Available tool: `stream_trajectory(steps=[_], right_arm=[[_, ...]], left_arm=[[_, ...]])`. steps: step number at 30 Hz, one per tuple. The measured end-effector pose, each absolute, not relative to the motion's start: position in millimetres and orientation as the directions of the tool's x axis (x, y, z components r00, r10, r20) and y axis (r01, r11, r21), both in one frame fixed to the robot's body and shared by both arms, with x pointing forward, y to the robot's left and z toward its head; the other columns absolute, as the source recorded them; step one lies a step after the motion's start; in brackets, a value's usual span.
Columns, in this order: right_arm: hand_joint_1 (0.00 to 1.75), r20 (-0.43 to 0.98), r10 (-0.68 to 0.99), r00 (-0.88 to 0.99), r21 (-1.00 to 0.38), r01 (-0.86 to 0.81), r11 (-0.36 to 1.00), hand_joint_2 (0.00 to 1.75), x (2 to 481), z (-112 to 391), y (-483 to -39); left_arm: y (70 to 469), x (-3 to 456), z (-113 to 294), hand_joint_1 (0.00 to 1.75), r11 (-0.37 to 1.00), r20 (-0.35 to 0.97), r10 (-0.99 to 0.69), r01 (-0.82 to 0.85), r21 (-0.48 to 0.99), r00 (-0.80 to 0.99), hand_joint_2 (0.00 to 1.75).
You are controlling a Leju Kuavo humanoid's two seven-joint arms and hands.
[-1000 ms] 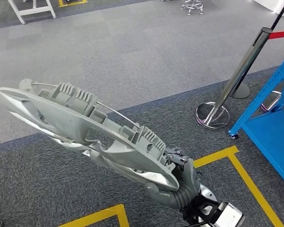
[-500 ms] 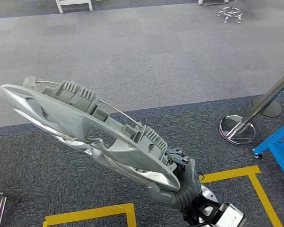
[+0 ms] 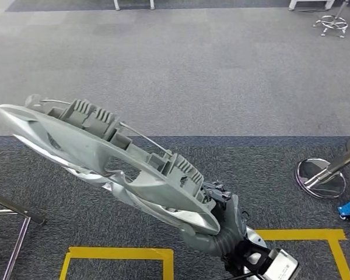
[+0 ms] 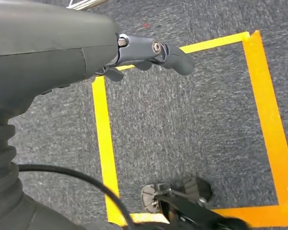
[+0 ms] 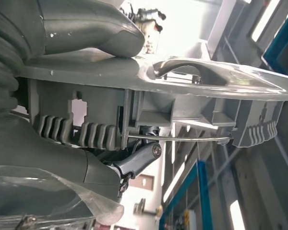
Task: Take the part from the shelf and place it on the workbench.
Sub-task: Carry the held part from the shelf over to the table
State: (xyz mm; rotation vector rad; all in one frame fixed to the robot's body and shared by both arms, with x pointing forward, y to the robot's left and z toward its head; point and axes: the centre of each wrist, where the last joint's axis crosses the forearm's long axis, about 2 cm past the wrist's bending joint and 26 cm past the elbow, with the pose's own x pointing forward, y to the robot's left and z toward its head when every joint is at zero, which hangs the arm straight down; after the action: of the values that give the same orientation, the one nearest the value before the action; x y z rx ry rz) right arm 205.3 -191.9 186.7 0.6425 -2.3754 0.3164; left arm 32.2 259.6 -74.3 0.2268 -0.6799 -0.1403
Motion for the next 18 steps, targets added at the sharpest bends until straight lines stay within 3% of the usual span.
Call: stream_trajectory(steps=[18], right_arm=[[1.75,0.643,-0.366,-0.673,-0.061,-0.521,0.851,1.75,205.1,186.0,-191.0]], left_arm=[[259.6,31.4,-74.4,0.0,0.964,0.603,-0.199,0.046,0.26,0.773,1.75]])
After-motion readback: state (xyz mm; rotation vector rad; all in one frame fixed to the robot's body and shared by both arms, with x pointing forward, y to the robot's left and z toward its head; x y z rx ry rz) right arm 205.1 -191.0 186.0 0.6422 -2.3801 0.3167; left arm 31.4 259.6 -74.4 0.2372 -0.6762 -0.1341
